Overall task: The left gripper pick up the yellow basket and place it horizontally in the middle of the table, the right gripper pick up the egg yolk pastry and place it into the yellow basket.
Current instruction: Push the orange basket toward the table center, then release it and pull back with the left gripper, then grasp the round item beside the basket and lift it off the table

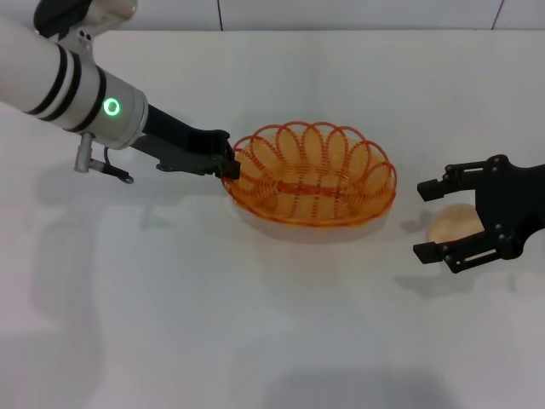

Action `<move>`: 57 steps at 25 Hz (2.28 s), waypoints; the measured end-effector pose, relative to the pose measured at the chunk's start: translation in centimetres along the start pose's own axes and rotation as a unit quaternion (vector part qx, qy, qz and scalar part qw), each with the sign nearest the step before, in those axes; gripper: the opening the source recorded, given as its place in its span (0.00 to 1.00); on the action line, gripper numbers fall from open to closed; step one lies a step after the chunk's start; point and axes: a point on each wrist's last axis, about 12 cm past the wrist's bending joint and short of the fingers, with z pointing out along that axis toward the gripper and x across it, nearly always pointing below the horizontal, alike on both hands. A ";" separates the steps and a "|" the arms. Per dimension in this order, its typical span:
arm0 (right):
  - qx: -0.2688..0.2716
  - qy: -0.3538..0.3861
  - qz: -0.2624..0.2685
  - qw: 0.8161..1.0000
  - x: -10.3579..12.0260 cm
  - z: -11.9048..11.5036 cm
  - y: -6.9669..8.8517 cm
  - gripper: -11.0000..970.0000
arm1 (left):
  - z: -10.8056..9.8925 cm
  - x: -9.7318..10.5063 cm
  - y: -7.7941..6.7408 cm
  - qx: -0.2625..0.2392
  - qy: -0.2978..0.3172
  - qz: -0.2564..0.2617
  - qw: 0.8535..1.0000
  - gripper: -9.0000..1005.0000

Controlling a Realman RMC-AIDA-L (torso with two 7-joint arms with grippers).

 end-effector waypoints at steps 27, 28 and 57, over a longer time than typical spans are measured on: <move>0.000 0.000 -0.005 1.000 0.0 0.0 0.0 0.88 | 1.5 0.4 -0.3 0.004 0.012 0.002 1.000 0.09; 0.000 0.000 -0.006 1.000 0.0 0.0 0.0 0.88 | 1.5 0.4 -0.4 0.005 0.012 0.002 1.000 0.11; 0.033 -0.001 0.009 0.999 0.4 0.0 -0.7 0.88 | -3.8 -0.5 1.8 0.044 -0.185 0.206 0.960 0.87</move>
